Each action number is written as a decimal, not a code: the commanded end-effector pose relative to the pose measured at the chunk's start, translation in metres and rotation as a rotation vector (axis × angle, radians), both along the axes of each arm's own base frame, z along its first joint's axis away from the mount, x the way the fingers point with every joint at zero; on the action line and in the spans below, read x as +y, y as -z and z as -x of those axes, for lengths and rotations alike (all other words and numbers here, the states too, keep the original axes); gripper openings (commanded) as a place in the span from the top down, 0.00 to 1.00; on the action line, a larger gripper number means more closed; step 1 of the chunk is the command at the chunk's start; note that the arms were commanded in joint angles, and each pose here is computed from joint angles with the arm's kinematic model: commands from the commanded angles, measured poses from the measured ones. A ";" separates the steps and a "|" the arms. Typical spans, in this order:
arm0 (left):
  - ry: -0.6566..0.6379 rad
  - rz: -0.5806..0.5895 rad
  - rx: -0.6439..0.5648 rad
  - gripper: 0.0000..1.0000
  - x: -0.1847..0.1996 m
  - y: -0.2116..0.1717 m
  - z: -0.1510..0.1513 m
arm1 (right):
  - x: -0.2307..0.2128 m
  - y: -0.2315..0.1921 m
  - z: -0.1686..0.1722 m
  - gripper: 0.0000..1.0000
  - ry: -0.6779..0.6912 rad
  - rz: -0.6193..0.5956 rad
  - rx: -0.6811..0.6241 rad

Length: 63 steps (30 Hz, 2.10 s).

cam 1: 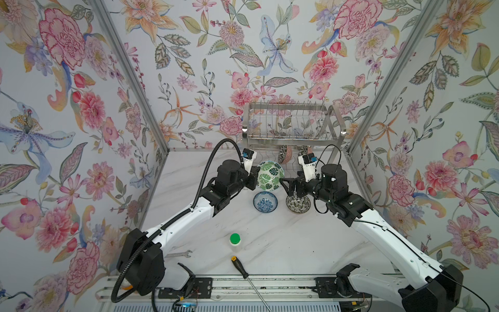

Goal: Load the bowls into the dish rack
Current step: 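Hold the monstera bowl up with left gripper while right gripper grasps its rim, then open left gripper and draw it back while right gripper carries the bowl to the rack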

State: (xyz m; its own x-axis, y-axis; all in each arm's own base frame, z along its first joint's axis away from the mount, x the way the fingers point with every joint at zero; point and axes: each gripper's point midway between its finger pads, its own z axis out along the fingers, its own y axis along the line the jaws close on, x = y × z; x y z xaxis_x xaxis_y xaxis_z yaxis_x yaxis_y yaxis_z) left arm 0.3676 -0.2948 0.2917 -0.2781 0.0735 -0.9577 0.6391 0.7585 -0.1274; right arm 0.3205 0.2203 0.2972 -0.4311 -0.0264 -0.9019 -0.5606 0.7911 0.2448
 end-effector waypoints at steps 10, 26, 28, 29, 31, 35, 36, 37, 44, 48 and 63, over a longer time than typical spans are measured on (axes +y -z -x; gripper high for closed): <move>0.080 0.100 -0.086 1.00 -0.030 -0.034 0.001 | 0.010 0.017 -0.029 0.26 0.098 -0.059 0.082; 0.111 0.106 -0.071 1.00 -0.040 -0.028 0.002 | 0.021 0.027 -0.039 0.95 0.100 -0.048 0.110; 0.110 0.099 -0.068 1.00 -0.040 -0.026 0.002 | 0.020 0.026 -0.040 1.00 0.102 -0.043 0.105; 0.110 0.096 -0.068 1.00 -0.040 -0.026 0.001 | 0.020 0.026 -0.039 1.00 0.102 -0.039 0.105; 0.107 0.088 -0.067 1.00 -0.040 -0.026 0.001 | 0.019 0.025 -0.040 1.00 0.106 -0.033 0.104; 0.074 0.051 -0.065 0.66 -0.033 -0.022 -0.002 | 0.017 0.025 -0.040 1.00 0.115 -0.017 0.096; 0.050 0.029 -0.064 0.50 -0.029 -0.021 -0.004 | 0.015 0.026 -0.040 1.00 0.118 -0.008 0.095; 0.021 0.007 -0.062 0.38 -0.023 -0.020 -0.006 | 0.013 0.025 -0.040 1.00 0.125 0.000 0.091; -0.298 -0.168 -0.041 0.01 0.068 -0.023 -0.021 | -0.021 0.046 -0.052 1.00 0.266 0.182 0.101; -0.419 -0.167 0.014 0.01 0.118 -0.016 -0.029 | -0.049 0.061 -0.068 1.00 0.423 0.312 0.109; -0.467 -0.199 0.069 0.01 0.146 -0.001 -0.029 | -0.106 0.077 -0.110 1.00 0.825 0.613 0.048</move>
State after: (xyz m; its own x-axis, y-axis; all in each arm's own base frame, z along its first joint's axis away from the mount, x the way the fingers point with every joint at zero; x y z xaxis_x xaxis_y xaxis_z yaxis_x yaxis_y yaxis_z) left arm 0.3996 -0.1530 0.2981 -0.3692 0.1047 -0.9235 0.2276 0.9736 0.0194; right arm 0.4187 0.1285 0.1946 -0.6178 -0.1715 -0.7674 0.0874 0.9549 -0.2838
